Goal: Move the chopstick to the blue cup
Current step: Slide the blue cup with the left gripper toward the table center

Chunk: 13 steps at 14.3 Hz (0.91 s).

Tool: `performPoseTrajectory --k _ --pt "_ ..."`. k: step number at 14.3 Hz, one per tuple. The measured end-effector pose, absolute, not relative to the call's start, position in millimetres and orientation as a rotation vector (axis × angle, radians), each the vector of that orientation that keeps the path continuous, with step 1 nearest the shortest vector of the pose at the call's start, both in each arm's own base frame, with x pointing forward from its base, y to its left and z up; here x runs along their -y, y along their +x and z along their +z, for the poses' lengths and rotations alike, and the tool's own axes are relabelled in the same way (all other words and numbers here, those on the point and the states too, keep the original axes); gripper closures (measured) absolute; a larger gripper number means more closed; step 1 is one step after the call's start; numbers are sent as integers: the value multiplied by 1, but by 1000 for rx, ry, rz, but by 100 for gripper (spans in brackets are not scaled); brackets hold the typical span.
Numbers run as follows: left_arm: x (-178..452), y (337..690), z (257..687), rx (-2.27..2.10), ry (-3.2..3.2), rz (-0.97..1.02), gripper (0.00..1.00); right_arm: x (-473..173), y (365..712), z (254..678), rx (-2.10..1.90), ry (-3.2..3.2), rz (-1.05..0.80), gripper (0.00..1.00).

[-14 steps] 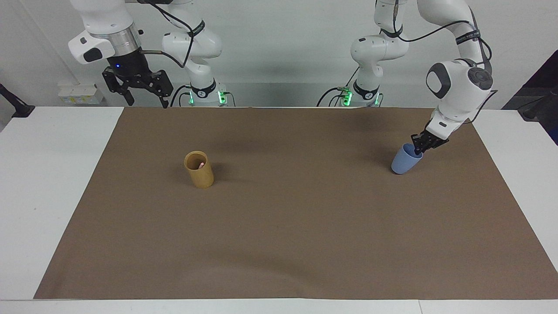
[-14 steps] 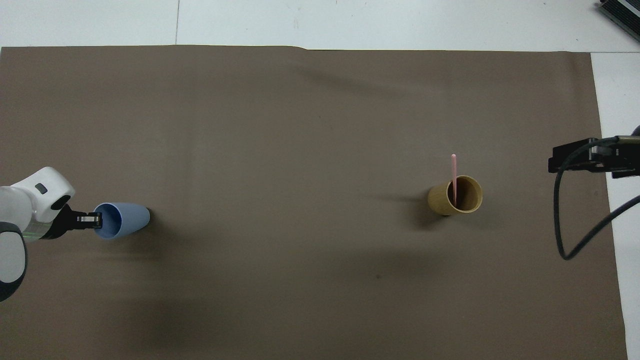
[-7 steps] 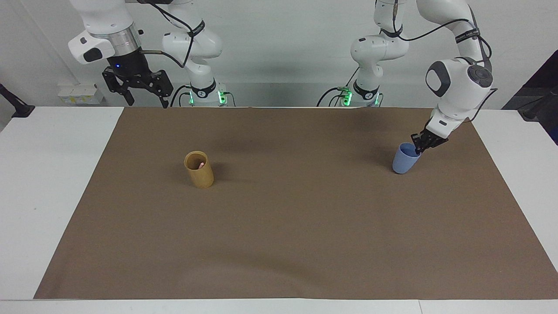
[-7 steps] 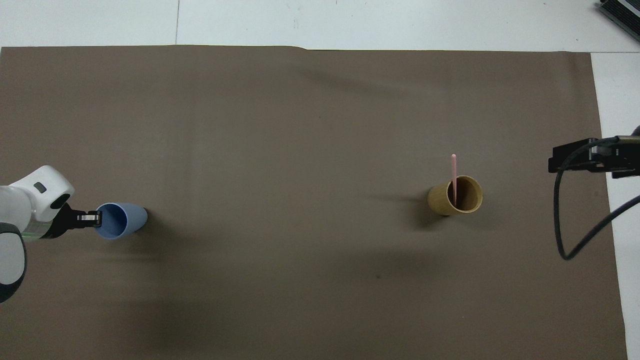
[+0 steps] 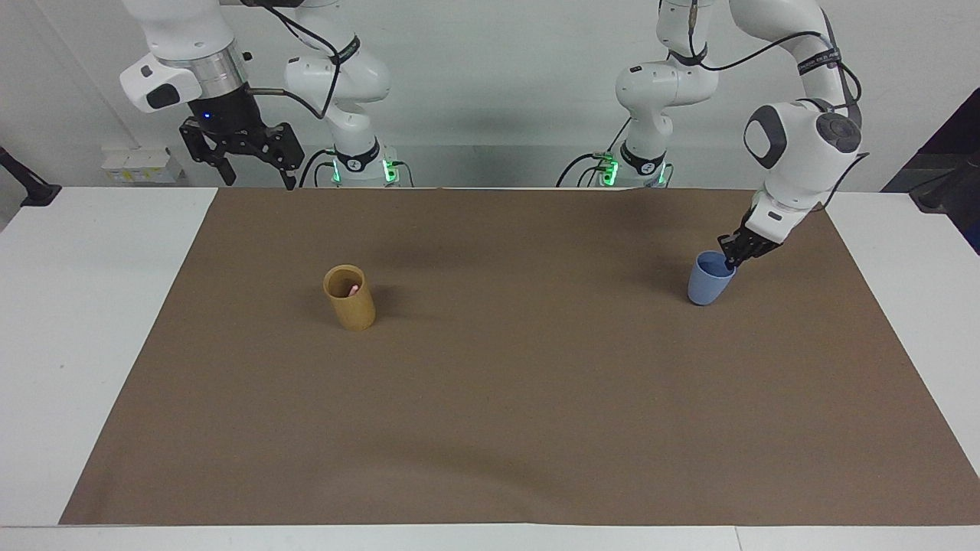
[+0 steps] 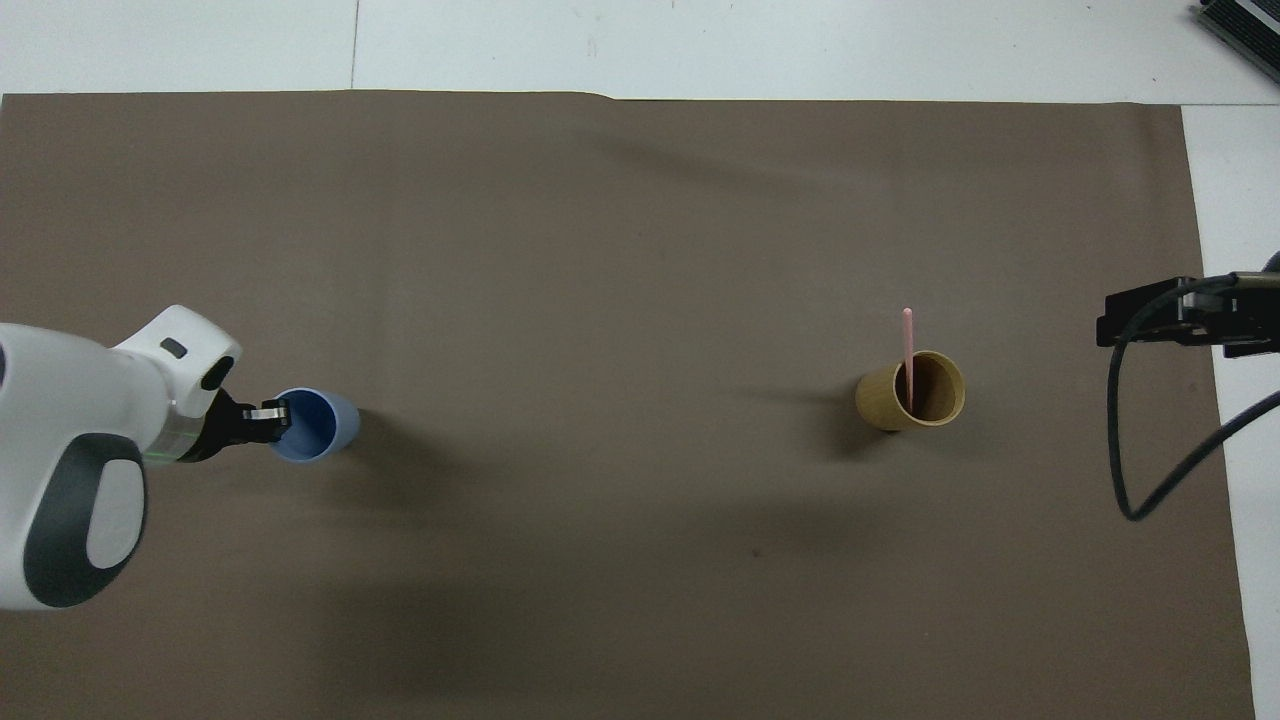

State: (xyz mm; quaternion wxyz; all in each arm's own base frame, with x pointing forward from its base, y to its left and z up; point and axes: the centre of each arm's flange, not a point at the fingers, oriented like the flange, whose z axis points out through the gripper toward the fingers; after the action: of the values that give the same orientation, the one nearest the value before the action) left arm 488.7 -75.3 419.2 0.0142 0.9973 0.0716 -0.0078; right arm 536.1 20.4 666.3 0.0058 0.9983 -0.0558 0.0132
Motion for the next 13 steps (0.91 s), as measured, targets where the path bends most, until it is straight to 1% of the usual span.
performPoseTrajectory --k 4,7,9,13 --pt "185 482 436 -366 3067 6 95 -21 536 666 173 3125 41 0" --pt "260 474 413 -449 3036 -21 95 -21 537 667 173 3125 51 0" --pt "277 479 401 -467 3036 -37 95 -21 538 666 173 3126 53 0" --pt "267 487 398 -502 3034 -43 95 -28 548 659 152 3129 84 0"
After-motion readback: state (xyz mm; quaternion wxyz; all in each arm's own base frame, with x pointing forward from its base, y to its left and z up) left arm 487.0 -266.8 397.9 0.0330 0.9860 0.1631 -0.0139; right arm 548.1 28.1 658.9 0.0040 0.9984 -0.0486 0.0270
